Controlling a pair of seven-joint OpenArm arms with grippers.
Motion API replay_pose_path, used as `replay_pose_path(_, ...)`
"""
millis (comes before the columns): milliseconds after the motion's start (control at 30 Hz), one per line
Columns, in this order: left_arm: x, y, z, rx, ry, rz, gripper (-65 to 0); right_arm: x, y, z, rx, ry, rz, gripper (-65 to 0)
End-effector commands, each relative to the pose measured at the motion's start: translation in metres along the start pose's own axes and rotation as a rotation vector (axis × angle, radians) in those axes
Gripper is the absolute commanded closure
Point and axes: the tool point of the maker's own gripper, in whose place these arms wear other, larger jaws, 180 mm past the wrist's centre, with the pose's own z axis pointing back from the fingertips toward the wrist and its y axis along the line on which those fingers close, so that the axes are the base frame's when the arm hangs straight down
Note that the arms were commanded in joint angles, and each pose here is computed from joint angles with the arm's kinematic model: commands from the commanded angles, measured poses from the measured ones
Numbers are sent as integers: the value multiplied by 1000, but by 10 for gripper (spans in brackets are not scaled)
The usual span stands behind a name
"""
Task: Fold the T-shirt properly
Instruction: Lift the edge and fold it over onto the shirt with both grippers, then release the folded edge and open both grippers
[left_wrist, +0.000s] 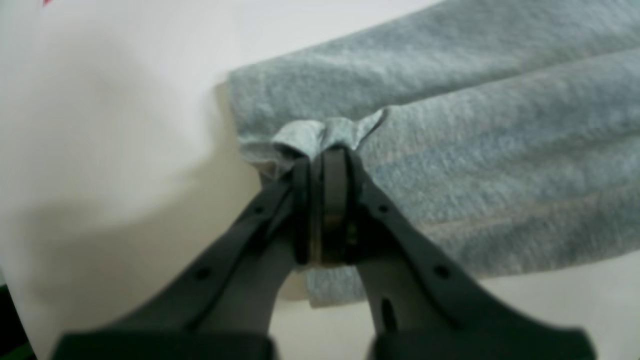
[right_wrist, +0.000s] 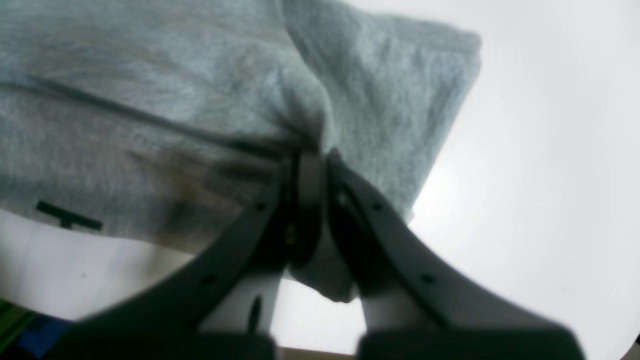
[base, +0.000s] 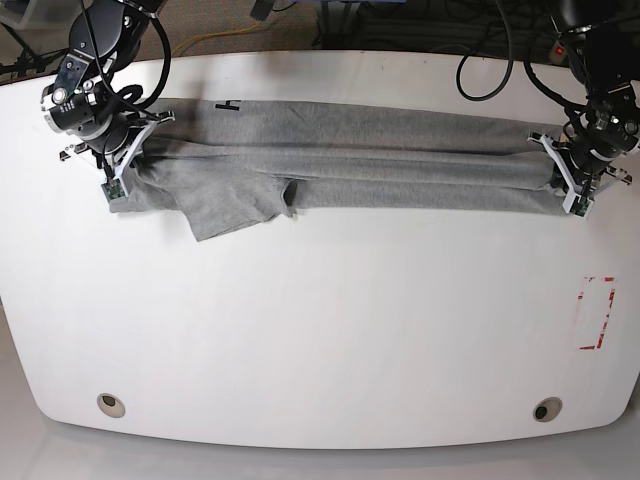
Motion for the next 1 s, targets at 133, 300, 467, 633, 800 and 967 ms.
replay_pose_path(133, -7, 8, 7, 27, 19, -22, 0, -12, -2, 7, -8, 16, 6, 0)
replay_pose_path(300, -21, 5, 8, 20, 54, -27, -42, -30, 2, 7, 2, 61, 4, -141)
replay_pose_path(467, -30, 1, 9, 8, 71, -21, -340, -38, -4, 10, -15, 72, -20, -376)
replay_pose_path(633, -26, -3, 9, -11, 48, 4, -481, -37, -18, 24, -66, 15, -122, -518)
replay_pose_path(800, 6, 6, 33, -52, -106, 130, -450, -7, -9, 33, 51, -145, -151, -510)
replay_pose_path(967, 28, 2, 49, -105, -184, 156, -447, 14, 2, 39, 147, -220, -155, -510)
